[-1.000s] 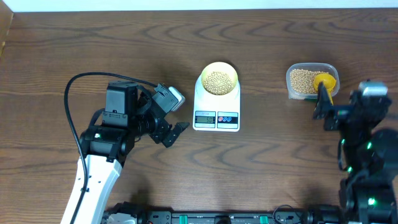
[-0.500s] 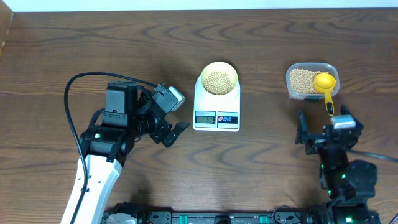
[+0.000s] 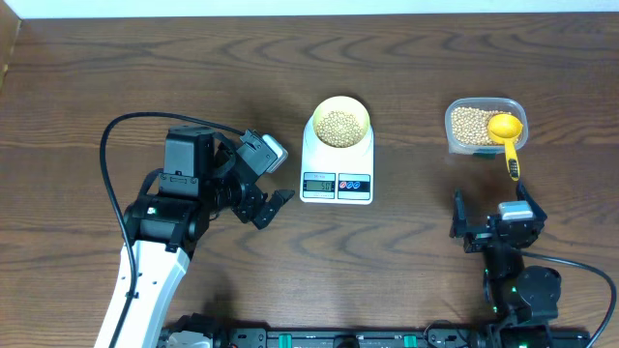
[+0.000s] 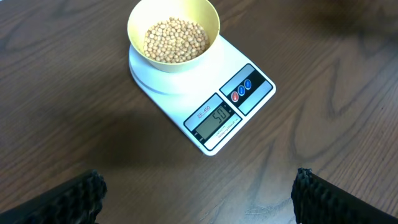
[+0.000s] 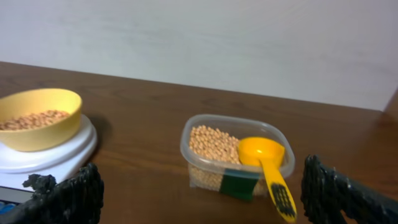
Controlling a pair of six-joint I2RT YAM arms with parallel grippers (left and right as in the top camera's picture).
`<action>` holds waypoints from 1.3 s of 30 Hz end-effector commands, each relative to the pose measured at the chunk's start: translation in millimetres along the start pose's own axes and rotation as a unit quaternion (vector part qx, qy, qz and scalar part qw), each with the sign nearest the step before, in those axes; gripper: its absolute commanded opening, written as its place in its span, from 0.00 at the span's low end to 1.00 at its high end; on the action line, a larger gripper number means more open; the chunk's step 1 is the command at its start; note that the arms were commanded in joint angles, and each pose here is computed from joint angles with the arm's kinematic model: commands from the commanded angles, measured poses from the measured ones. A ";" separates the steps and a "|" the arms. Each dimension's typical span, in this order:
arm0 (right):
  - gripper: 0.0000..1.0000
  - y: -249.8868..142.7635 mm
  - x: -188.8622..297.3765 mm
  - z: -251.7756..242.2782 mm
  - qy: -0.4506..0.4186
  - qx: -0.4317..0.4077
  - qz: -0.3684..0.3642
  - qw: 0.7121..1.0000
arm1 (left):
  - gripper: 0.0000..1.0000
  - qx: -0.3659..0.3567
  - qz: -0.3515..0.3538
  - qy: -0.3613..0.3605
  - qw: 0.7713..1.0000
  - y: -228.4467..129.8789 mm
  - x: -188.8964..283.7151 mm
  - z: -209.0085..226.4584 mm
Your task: Scoop item into bowl and weigh 50g on scale
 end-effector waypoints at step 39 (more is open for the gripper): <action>0.99 -8.4 4.4 -4.6 -0.029 0.006 0.011 1.000 | 0.97 -0.005 -0.001 -0.003 1.000 -0.6 0.1 0.2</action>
Point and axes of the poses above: each gripper's point midway between its finger pads, its own x axis back along the fingers, its own z axis along the line the jaws close on, y = z × x, the point moved 10 cm from there along x, back along the fingers, and after that the axes turned 7 degrees about x, right-handed, at the moved point
